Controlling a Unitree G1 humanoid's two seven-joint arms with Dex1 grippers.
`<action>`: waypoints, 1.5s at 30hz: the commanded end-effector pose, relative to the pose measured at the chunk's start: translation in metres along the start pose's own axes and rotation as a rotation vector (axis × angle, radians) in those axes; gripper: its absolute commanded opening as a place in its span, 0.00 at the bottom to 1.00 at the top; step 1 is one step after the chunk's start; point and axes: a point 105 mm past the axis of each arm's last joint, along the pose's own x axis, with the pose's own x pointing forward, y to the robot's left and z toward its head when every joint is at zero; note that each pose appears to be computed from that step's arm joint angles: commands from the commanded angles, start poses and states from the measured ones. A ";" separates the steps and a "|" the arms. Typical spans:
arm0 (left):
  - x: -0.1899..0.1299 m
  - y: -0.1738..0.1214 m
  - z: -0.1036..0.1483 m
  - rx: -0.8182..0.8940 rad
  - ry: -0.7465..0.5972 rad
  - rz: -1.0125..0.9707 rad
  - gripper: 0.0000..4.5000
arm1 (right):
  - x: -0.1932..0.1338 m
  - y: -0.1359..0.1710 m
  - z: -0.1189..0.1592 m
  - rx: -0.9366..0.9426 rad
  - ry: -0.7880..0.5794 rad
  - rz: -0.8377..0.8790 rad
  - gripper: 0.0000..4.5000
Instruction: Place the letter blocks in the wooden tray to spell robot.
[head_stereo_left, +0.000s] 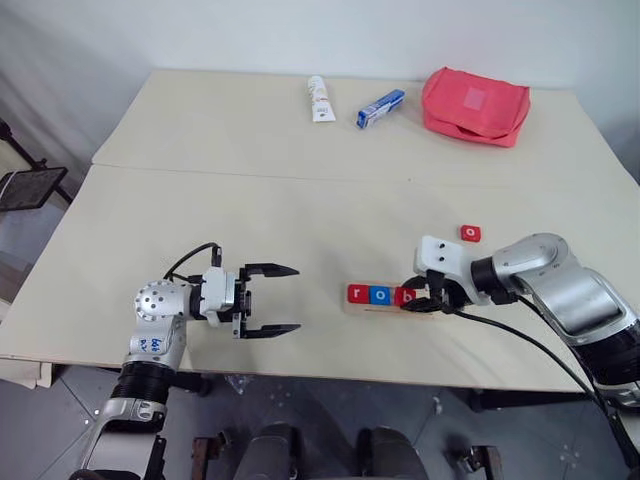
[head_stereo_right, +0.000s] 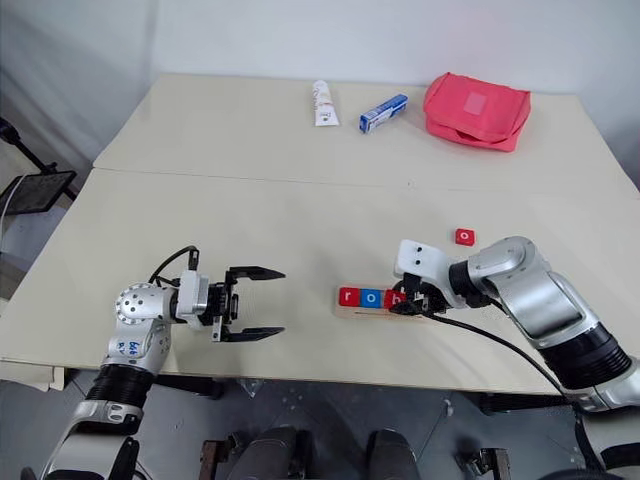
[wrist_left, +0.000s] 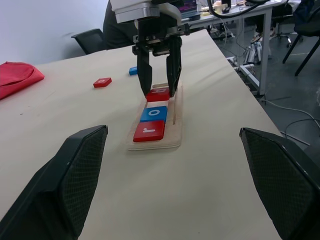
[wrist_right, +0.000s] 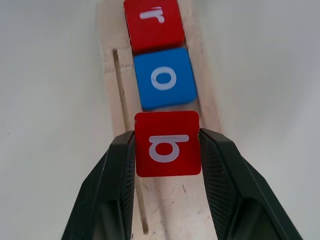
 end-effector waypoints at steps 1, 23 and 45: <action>0.001 0.001 0.009 0.042 -0.026 0.005 1.00 | -0.001 -0.004 0.008 -0.040 -0.007 -0.006 0.32; 0.002 0.006 0.008 0.052 -0.018 0.045 1.00 | -0.014 -0.012 0.022 -0.043 -0.062 -0.054 0.99; 0.007 0.011 0.006 0.045 -0.030 0.048 1.00 | -0.102 -0.023 -0.066 0.387 -0.176 -0.646 0.99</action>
